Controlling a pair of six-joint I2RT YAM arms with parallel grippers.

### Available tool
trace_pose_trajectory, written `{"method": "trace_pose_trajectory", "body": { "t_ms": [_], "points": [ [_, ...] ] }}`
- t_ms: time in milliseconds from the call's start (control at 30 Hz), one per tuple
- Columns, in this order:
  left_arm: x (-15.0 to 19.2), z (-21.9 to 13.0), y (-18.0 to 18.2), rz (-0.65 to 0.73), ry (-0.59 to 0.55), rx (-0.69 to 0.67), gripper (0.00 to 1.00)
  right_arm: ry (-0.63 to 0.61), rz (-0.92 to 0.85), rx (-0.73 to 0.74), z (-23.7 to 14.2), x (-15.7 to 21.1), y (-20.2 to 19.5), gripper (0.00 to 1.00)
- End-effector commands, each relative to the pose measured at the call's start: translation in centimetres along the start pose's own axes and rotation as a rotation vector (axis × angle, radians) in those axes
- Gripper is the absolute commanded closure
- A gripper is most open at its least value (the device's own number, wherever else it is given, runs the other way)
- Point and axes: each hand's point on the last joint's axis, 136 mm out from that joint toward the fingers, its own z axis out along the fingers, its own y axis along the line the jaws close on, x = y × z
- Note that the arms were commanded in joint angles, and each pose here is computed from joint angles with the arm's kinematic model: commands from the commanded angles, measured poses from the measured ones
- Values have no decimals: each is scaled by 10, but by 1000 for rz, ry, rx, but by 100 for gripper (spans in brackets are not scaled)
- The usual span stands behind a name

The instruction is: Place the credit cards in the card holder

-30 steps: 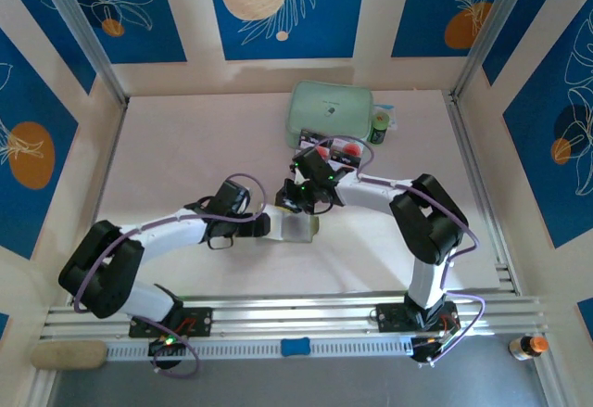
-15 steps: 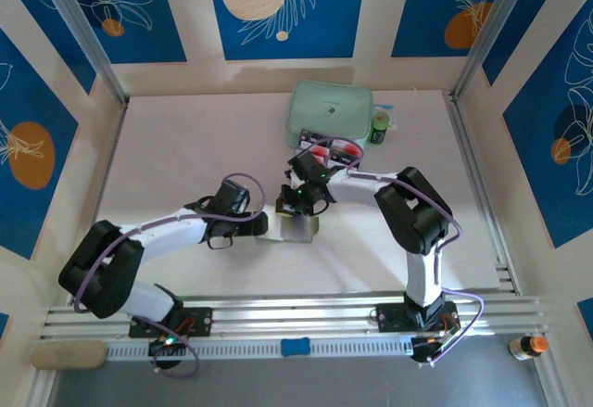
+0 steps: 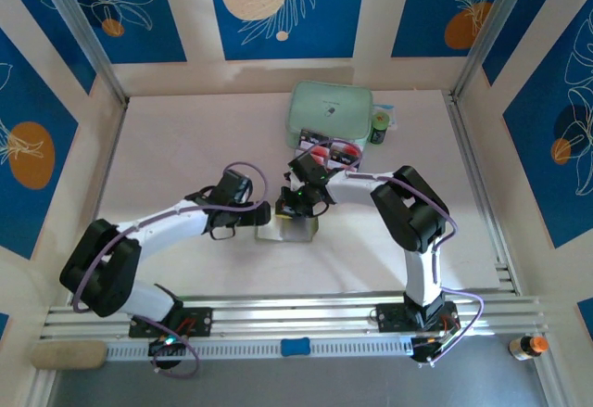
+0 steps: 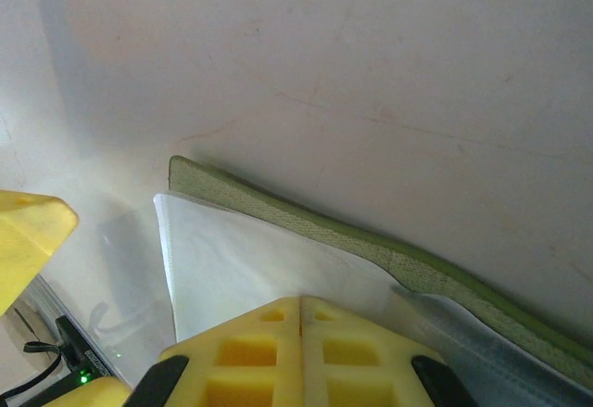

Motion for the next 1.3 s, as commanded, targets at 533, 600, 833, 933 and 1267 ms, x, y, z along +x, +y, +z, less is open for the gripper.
{"method": "trace_pose_trajectory", "body": {
  "t_ms": [533,600,833,933,1267],
  "points": [
    [31,25,22,72,88,-59,8,-181,-184,123,-98,-34,25,53],
    [33,25,23,74,88,-59,8,-246,-224,220,-119,-48,18,46],
    [36,25,24,71,86,-54,8,-515,-334,510,-194,-91,4,8],
    [33,24,23,70,80,-52,8,-597,-283,509,-220,-103,-2,1],
    [29,20,22,93,79,-65,8,-444,-320,270,-208,-96,-17,1]
  ]
}}
